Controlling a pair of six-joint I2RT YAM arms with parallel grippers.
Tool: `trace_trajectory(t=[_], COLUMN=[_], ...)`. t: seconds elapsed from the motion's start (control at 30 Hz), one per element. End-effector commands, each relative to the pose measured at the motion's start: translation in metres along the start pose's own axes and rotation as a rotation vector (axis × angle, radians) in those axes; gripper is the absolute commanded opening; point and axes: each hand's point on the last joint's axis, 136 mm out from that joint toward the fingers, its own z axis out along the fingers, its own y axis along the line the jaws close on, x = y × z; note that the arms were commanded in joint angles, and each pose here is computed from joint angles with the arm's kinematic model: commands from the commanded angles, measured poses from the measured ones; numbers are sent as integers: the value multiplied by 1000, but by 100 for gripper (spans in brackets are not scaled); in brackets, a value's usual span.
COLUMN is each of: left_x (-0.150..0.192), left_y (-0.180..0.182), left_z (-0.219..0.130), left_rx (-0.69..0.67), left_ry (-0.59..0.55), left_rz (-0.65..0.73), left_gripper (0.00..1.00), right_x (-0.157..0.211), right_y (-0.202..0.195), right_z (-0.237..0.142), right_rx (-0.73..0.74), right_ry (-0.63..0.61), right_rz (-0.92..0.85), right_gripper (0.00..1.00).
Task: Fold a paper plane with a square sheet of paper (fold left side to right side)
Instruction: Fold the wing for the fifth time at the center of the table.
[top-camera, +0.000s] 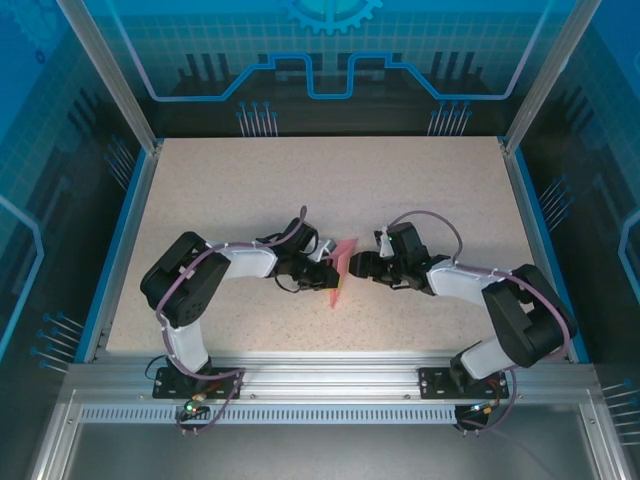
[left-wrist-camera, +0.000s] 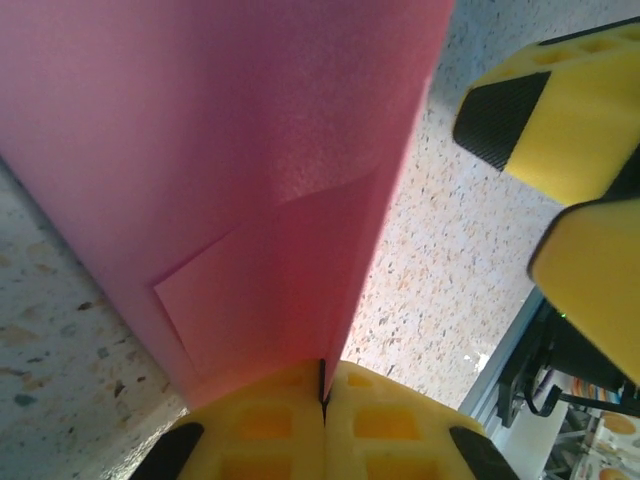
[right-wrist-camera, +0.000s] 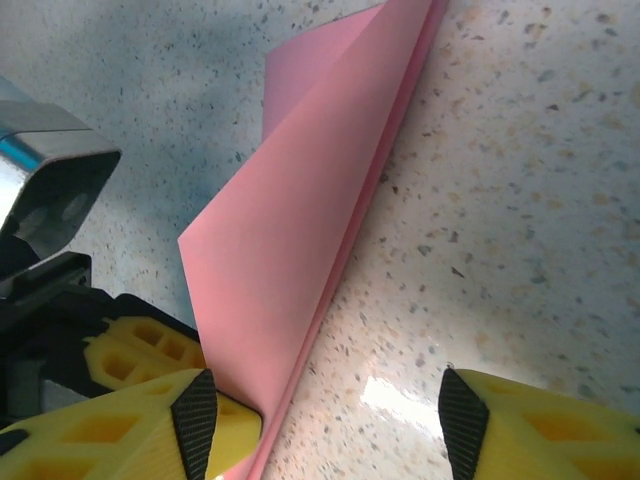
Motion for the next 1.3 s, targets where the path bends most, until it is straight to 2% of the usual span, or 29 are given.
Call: trace_trajectory(t=[0.0, 0.2, 0.73, 1.27], left_x=[-2, -4, -4, -5], left_y=[-4, 0, 6, 10], left_z=[0, -2, 0, 3], left_rx=[69, 99, 115, 107], left_ry=[4, -3, -11, -14], left_rz=[-25, -54, -93, -119], left_gripper=[4, 4, 3, 7], right_x=[-4, -11, -22, -11], right_y=[6, 12, 9, -3], right_z=[9, 21, 43, 59], right_rx=[-27, -54, -27, 21], right_ry=[-31, -57, -63, 0], right_rz=[28, 56, 102, 158], right_gripper=[60, 52, 46, 38])
